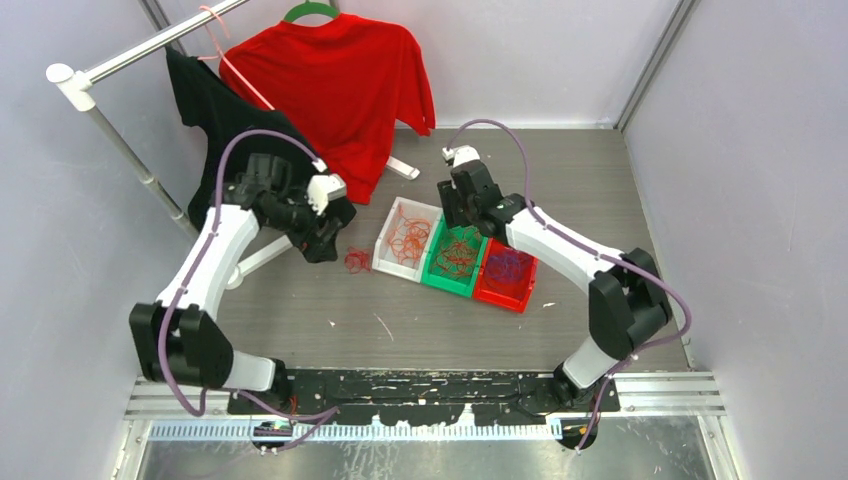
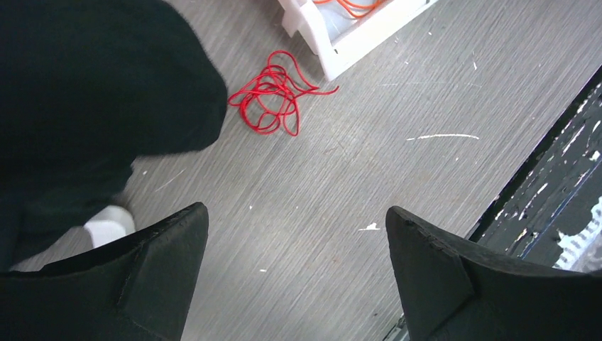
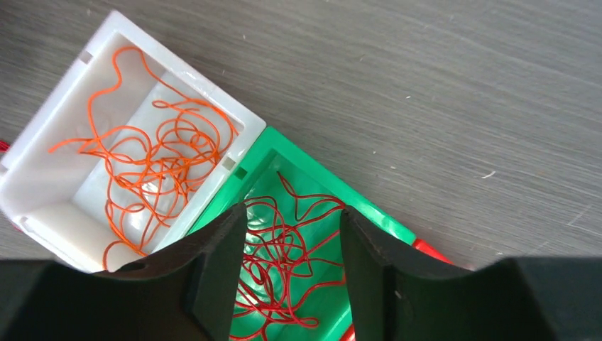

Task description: Untangle the cables

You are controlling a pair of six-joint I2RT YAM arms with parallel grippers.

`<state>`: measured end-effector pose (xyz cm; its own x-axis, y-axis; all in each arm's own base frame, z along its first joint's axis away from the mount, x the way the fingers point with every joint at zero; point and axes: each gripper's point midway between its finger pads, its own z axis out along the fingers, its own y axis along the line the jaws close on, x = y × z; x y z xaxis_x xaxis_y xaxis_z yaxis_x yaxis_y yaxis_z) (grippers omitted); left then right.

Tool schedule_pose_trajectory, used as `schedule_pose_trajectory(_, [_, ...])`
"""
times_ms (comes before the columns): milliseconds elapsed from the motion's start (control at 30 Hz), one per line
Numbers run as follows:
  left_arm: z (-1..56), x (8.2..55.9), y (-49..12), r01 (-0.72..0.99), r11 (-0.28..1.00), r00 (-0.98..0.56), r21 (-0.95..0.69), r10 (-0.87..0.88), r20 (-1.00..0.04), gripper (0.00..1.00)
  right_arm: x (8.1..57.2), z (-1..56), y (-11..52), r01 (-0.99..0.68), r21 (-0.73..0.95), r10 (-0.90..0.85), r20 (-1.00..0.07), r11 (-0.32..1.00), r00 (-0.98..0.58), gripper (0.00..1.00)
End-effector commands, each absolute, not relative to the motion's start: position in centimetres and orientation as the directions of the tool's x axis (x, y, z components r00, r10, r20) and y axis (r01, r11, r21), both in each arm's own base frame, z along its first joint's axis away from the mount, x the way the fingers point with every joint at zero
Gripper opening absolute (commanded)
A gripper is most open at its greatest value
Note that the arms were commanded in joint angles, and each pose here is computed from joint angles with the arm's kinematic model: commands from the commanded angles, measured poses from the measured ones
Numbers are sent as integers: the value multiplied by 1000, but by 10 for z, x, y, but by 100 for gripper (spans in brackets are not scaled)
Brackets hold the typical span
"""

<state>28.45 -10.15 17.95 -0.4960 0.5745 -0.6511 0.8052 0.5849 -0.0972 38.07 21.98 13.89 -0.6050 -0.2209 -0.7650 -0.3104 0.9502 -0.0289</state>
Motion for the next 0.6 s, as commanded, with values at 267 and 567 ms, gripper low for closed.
schedule_pose_trajectory(267, [95,331,-118,880,468,-431,-77,722,-541,72,366,284,221,-325,198,84,-939,925,-333,61])
schedule_pose_trajectory(567, [64,364,-133,884,456,-435,-106,718,-544,62,344,289,240,-416,324,171,-916,850,-364,56])
